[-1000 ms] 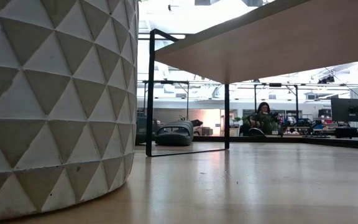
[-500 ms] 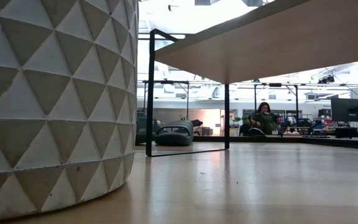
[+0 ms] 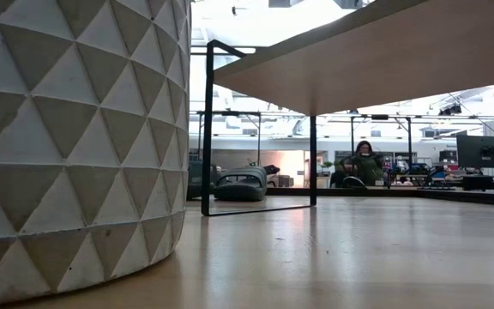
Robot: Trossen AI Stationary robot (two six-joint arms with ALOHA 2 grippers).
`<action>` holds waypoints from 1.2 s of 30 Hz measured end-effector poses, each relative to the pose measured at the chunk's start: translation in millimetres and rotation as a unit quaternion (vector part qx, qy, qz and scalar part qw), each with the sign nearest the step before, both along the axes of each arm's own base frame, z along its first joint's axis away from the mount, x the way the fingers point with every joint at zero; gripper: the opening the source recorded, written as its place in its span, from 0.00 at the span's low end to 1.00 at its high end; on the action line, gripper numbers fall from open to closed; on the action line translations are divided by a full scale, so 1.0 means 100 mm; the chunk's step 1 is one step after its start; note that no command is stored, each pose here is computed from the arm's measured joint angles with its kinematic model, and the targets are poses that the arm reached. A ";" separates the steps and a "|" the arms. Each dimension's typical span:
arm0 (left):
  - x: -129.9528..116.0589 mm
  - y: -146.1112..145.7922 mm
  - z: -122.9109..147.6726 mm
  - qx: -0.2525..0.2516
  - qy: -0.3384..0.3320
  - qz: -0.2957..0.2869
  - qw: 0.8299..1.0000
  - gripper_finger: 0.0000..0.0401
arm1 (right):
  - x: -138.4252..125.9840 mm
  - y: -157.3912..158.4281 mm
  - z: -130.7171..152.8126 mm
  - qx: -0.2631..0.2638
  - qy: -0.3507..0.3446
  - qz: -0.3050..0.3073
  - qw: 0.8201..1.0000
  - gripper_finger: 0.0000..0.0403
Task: Pick and place slides into the shelf
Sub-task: Put the pink slides on the shelf
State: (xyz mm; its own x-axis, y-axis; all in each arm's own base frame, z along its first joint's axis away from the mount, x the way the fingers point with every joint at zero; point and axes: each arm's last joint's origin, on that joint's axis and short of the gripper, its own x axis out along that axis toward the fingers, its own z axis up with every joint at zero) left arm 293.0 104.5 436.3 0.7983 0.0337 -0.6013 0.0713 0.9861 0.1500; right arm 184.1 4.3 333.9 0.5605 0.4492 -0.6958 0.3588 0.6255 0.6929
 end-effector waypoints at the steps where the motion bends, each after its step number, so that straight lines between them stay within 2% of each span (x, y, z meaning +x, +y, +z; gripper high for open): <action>1: 0.00 0.00 0.00 -0.001 0.002 0.000 1.000 0.15 | 0.04 -0.01 -0.02 0.004 0.001 0.013 1.000 0.38; 6: -0.01 -0.01 -0.01 -0.003 0.009 0.000 1.000 0.15 | 0.20 -0.05 -0.14 0.026 0.007 0.070 0.997 0.38; 13: -0.03 -0.01 -0.04 -0.009 0.023 0.000 1.000 0.15 | 0.34 -0.05 -0.27 0.037 0.014 0.117 0.992 0.38; 24: -0.03 -0.01 -0.04 -0.011 0.027 0.000 1.000 0.15 | 0.43 0.00 -0.34 0.047 0.011 0.155 0.987 0.37; 36: -0.03 -0.01 -0.04 -0.011 0.027 0.000 1.000 0.15 | 0.48 0.17 -0.41 0.030 0.030 0.181 0.982 0.26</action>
State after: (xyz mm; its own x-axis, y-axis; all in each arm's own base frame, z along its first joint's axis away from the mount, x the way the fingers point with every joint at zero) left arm 289.7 103.3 432.0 0.7645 0.0207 -0.6443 0.0785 0.9890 0.1250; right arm 232.3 21.1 293.1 0.3147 0.6535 -0.6884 0.1612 0.6780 0.7172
